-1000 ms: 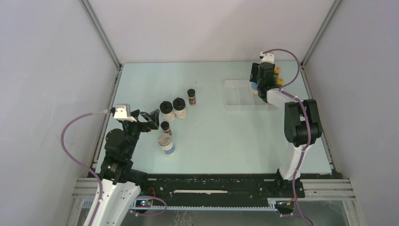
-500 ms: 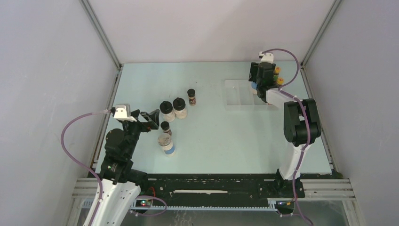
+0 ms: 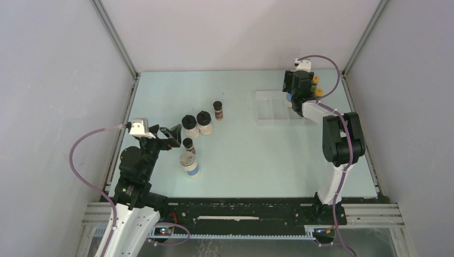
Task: Organize the condiment bottles
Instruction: Place the bottle in the storage box.
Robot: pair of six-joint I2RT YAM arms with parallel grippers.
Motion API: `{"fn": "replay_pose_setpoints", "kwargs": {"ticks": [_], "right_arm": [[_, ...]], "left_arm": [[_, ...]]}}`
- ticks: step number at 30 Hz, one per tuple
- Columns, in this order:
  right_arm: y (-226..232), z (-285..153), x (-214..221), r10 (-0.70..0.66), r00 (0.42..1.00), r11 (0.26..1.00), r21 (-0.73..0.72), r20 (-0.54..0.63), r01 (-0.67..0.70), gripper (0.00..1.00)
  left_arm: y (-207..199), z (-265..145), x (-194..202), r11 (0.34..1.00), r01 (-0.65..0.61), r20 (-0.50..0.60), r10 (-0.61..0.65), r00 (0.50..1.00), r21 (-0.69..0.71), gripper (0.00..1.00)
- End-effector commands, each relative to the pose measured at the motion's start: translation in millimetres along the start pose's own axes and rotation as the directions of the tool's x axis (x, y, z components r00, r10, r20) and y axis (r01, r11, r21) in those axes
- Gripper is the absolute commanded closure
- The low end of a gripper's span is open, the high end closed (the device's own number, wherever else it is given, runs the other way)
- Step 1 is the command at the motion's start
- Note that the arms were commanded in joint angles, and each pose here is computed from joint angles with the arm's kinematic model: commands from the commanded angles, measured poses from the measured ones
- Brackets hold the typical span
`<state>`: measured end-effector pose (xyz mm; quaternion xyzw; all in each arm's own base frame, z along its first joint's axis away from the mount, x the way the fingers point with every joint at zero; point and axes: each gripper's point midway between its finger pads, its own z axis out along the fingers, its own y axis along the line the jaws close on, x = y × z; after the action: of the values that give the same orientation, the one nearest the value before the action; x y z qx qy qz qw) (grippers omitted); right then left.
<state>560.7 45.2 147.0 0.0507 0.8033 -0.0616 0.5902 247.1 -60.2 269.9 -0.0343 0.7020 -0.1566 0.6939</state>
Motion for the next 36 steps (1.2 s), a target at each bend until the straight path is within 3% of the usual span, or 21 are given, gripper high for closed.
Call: {"fn": "replay_pose_setpoints", "kwargs": {"ticks": [1,17,24,30,36], "right_arm": [[3,-15,-60,0.026,0.991,1.0,-0.004,0.131,-0.025,0.24],[2,-68,-123,-0.011,0.971,1.0,0.012,0.239,0.008,0.23],[77,-146,-126,-0.051,0.963,0.964,-0.24,0.265,0.117,0.23],[159,-237,-92,0.024,0.978,0.802,-0.588,0.207,0.104,0.22],[220,-330,-42,-0.072,0.981,0.596,-0.782,0.179,0.186,0.21]], "left_arm": [[-5,-1,-4,1.0,-0.006,0.025,0.005,1.0,0.031,0.0],[-5,-6,-10,0.999,-0.006,0.052,0.004,0.999,0.032,0.0],[-5,-8,-15,1.0,-0.003,0.068,0.002,0.998,0.024,0.0],[-5,-14,-22,1.0,0.008,0.097,-0.01,0.995,0.025,0.0],[-3,-19,-29,1.0,0.019,0.127,-0.02,0.992,0.011,0.0]]}}
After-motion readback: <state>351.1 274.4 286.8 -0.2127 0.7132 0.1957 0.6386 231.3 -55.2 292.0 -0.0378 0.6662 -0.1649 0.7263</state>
